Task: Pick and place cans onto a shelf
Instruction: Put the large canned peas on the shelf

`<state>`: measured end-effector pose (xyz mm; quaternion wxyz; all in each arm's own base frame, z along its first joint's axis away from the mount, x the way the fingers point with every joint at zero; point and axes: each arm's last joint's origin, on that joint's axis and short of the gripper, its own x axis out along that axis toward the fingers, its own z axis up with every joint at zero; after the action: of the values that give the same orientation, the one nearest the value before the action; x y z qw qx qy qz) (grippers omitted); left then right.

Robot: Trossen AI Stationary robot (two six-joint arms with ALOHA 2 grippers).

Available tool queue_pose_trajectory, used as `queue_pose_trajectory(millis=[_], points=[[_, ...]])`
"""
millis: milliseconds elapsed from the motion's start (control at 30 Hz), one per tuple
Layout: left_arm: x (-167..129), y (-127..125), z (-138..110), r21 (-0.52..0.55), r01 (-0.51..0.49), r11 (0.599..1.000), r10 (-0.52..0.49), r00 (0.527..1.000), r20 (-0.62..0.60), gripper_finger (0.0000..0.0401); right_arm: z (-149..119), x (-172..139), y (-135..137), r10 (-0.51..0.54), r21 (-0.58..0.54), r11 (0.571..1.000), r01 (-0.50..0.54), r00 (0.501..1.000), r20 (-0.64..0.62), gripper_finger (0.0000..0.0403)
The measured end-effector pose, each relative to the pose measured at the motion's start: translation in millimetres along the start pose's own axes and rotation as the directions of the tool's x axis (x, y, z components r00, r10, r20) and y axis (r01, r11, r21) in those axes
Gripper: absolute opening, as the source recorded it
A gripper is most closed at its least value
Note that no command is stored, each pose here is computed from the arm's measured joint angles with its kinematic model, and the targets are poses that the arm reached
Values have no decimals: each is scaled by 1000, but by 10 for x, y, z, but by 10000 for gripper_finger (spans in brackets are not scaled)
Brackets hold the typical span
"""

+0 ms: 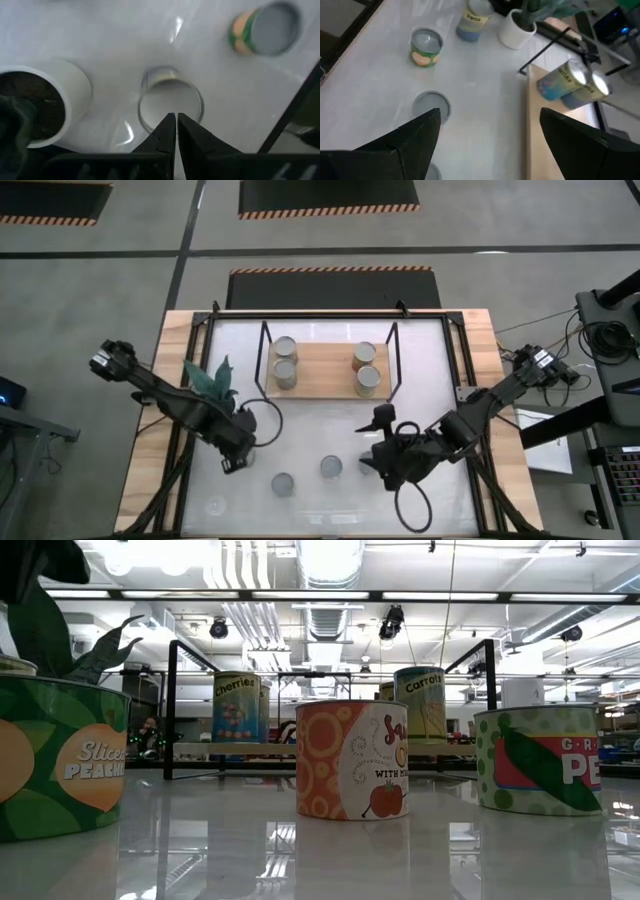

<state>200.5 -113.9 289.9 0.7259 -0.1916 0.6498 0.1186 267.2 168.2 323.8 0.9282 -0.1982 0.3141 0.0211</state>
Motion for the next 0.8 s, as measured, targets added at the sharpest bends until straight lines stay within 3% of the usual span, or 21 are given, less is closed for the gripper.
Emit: queue_pose_trajectory(millis=[167,300,667,800], points=[[152,-69,59,-30,-49,998,48,998,-40,5,3,-93,-71,-21,-41,999,24,998,64,326],[224,-121,57,-75,-65,995,60,995,-76,43,11,-138,-99,-22,-52,998,26,996,87,326],[384,-259,-6,-147,-132,980,119,988,-94,260,-99,-68,-57,-20,-90,996,25,998,51,325],[436,-299,-19,-143,-145,979,131,986,-100,319,-141,-50,-47,-20,-96,995,24,999,40,325]])
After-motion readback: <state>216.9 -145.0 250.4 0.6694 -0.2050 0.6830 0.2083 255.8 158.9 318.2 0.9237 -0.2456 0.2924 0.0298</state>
